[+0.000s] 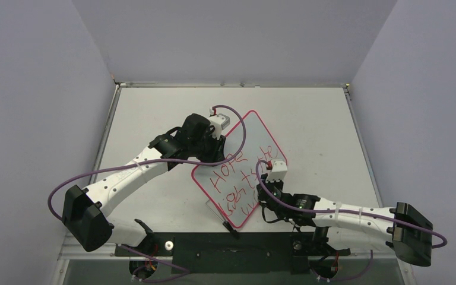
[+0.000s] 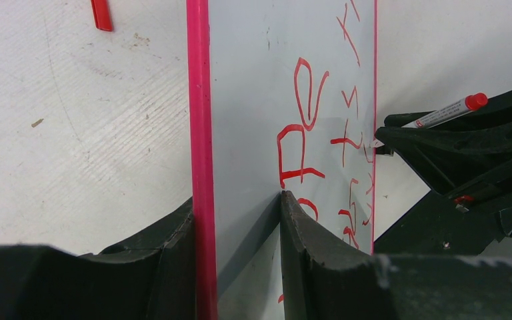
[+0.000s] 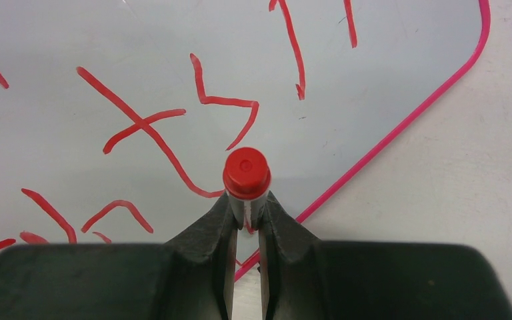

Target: Write a sentence on the whiteboard

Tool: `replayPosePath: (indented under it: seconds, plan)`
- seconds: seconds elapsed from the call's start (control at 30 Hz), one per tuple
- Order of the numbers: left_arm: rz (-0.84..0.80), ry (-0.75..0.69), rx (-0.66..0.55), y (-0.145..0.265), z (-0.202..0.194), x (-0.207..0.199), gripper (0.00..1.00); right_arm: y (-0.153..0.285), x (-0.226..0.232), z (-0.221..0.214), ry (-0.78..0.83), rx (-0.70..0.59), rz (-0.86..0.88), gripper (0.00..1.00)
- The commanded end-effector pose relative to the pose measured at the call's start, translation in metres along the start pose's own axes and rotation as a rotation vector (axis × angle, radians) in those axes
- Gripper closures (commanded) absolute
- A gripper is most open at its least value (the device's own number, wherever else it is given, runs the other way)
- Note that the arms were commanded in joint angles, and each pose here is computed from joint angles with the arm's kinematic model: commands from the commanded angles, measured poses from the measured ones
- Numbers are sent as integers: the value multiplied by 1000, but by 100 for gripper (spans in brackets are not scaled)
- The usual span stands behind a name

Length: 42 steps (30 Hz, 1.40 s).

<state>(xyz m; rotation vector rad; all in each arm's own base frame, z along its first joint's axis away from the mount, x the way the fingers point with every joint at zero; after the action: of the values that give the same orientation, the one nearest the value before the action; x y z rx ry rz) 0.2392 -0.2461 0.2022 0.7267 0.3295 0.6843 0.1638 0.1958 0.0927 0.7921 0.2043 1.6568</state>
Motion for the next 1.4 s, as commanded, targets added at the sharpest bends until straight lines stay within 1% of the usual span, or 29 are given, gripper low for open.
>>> replayPosePath:
  seconds: [0.0, 0.27, 0.43, 0.63, 0.9, 1.2, 1.37]
  plan:
    - [184, -175, 194, 2, -43, 35, 100, 3, 29, 17, -56, -26, 90, 100]
    - [185, -174, 194, 2, -44, 35, 100, 7, 41, 32, -73, -60, 118, 100]
    - [186, -174, 194, 2, -43, 35, 100, 6, 42, 33, -65, -64, 113, 100]
    - [186, -173, 192, 2, -43, 35, 100, 1, 29, 19, -45, -37, 81, 100]
    - [185, -174, 195, 1, -44, 35, 100, -2, -5, -1, -20, -21, 4, 100]
    - [182, -174, 194, 1, -43, 35, 100, -8, -21, -7, -1, -30, -52, 100]
    - [183, -174, 196, 1, -44, 35, 100, -11, -22, -2, 0, -44, -66, 100]
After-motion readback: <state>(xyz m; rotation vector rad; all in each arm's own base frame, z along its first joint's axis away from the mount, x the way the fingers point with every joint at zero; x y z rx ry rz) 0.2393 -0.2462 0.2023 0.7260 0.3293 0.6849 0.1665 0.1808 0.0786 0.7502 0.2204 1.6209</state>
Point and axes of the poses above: each gripper's point midway between its finger pads, its own y axis back along the fingers, its own x axis along the line the jaws close on, z = x × y, the point moved 3 cm from there along y, back along the fingers, and after that the axes turned 14 degrees about -y, right-handed, at the moved point
